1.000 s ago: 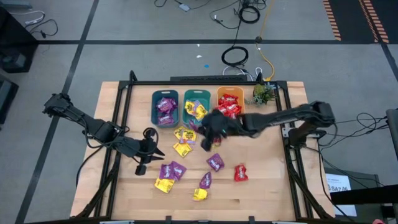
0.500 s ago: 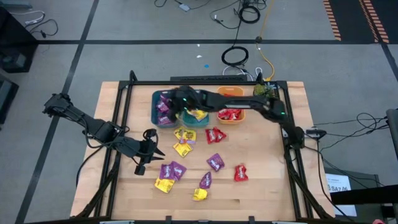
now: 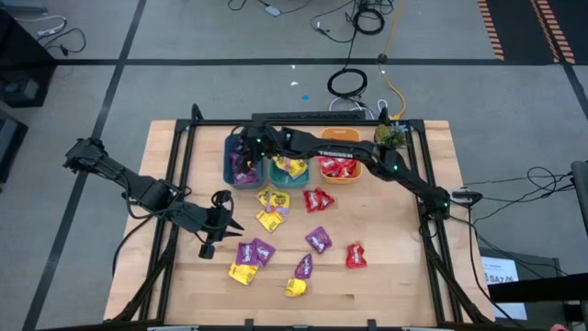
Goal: Sort candy
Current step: Put the violet candy into the blue bin, then put the yellow candy into the green bin
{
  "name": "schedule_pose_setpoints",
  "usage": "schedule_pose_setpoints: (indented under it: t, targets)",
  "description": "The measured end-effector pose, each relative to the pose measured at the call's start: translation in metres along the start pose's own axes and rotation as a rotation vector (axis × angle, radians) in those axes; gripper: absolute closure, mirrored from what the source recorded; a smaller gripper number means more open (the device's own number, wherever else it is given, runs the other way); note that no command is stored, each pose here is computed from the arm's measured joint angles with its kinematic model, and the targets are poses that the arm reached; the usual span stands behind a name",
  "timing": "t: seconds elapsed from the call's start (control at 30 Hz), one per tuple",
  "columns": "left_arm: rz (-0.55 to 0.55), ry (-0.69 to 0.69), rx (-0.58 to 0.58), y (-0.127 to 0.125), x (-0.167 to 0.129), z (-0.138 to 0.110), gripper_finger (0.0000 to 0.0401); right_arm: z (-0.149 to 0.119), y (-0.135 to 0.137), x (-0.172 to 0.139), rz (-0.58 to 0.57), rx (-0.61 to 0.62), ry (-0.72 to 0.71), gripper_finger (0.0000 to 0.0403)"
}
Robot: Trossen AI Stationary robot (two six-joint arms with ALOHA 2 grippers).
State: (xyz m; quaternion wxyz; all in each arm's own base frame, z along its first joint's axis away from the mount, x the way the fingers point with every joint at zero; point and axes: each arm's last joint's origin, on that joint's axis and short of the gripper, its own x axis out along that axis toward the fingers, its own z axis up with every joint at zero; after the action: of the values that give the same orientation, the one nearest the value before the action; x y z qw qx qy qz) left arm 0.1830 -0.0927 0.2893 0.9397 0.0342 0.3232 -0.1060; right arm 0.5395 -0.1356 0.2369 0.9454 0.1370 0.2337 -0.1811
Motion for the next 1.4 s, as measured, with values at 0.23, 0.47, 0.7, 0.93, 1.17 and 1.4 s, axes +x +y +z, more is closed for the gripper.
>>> schedule_pose_setpoints:
  t: [0.23, 0.47, 0.7, 0.93, 1.17, 1.4]
  targets:
    - [0.0, 0.001, 0.0, 0.0, 0.0, 0.0, 0.0324, 0.003, -0.001, -0.023, -0.034, -0.01, 0.14, 0.0201]
    - [-0.001, 0.0, 0.0, 0.0, 0.0, 0.0, 0.0324, 0.0, 0.005, -0.062, -0.081, -0.033, 0.371, 0.0182]
    - [-0.001, -0.001, 0.0, 0.0, 0.0, 0.0, 0.0324, -0.01, 0.044, -0.086, -0.04, -0.115, 0.477, 0.0181]
    - [-0.001, 0.0, 0.0, 0.0, 0.0, 0.0, 0.0324, -0.03, 0.088, -0.102, 0.023, -0.237, 0.562, 0.0181]
    - [-0.001, 0.0, 0.0, 0.0, 0.0, 0.0, 0.0324, -0.042, 0.123, -0.109, 0.093, -0.283, 0.535, 0.0181]
    - [0.0, 0.001, 0.0, 0.0, 0.0, 0.0, 0.0324, -0.055, 0.137, -0.092, 0.205, -0.264, 0.526, 0.0181]
